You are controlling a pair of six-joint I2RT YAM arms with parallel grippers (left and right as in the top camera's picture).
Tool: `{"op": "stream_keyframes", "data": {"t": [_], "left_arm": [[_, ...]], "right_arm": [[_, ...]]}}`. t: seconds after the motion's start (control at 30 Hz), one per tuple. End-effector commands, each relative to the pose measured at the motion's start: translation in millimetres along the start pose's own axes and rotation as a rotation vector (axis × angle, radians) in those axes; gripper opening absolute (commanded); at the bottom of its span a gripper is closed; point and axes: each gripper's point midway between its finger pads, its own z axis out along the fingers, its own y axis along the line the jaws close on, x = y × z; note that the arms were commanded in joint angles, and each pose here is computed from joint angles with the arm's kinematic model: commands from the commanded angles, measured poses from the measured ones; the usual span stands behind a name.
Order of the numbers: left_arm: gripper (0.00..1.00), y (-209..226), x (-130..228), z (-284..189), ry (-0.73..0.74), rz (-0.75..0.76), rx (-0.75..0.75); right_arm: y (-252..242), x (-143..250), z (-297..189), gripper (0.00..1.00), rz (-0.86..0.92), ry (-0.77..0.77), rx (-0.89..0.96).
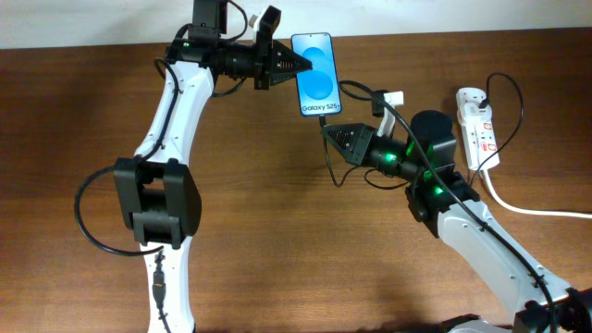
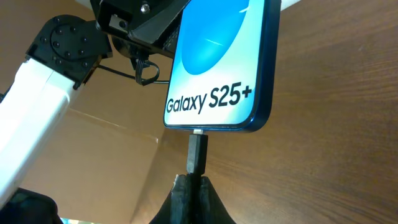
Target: Plug charger to phone and switch on socket
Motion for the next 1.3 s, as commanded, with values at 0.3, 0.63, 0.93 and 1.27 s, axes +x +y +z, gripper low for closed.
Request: {"op": "stream_keyframes", "data": {"t": [0.3,0.63,0.93,1.27], "left_arm": [[0.0,8,-4,-3,-0.027,0.065,-0.045],[0.0,123,17,-32,-0.05,-0.053,-0.53],[0.0,191,39,-43,0.033,-0.122,-0.705],[0.0,238,48,-39,0.061,-0.179,-0.715]], "right_arm": [[3,-18,-3,0.28,-0.004,-0.028,0.002],[-72,-33,-55,0.51,0.155,-0.042,0.193],[-89,-31,-67,0.51,0.171,-0.036,0.25],[-99,-22,-69,0.52,0.191,-0.018,0.298]]}}
